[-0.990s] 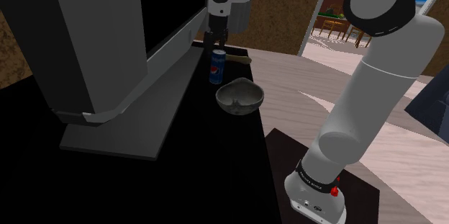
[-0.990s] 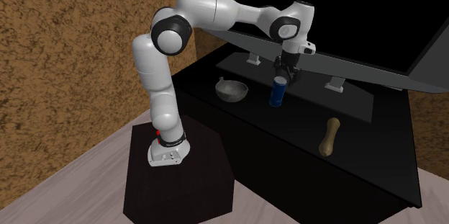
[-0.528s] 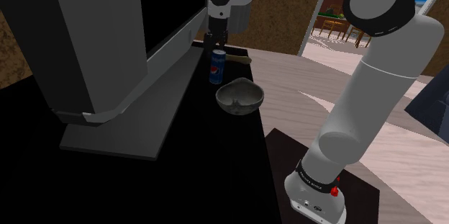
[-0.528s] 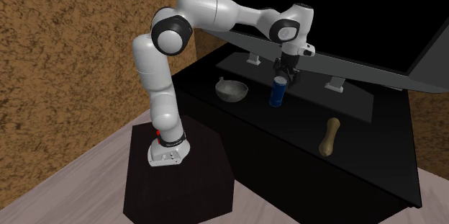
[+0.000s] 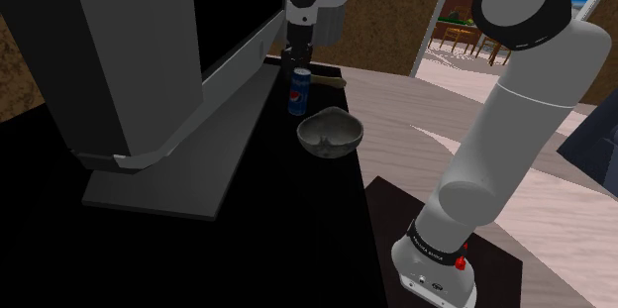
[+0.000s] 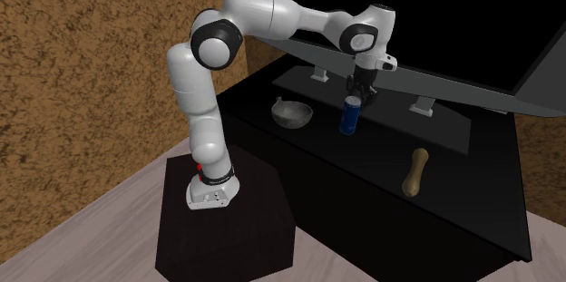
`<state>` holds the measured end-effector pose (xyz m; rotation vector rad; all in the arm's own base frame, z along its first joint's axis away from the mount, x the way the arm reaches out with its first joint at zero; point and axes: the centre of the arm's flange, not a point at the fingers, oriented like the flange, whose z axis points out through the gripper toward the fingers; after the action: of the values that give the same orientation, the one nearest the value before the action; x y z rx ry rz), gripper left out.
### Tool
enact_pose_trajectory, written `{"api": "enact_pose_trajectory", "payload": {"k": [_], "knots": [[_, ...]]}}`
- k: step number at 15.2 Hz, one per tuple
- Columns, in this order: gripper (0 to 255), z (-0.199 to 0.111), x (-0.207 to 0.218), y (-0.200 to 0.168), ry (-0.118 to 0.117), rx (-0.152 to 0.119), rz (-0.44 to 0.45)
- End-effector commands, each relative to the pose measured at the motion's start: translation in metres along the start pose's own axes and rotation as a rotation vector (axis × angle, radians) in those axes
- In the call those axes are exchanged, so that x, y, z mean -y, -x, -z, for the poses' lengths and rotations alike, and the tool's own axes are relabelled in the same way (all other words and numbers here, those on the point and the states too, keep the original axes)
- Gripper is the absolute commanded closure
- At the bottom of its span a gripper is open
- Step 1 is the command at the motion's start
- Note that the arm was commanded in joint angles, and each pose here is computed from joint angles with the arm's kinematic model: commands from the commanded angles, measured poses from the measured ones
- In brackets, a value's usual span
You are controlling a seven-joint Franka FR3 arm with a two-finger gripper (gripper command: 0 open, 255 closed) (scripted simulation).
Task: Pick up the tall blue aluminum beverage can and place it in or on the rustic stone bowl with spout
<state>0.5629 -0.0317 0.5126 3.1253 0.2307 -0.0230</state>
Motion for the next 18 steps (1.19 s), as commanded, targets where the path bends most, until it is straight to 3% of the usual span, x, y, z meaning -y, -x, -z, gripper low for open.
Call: {"api": "enact_pose_trajectory", "payload": {"k": [1,3,18], "knots": [[255,-0.001,0.0,0.0,0.0,0.001,0.0],[255,-0.001,0.0,0.0,0.0,0.001,0.0],[255,0.079,-0.001,0.001,0.0,0.001,0.0]]}}
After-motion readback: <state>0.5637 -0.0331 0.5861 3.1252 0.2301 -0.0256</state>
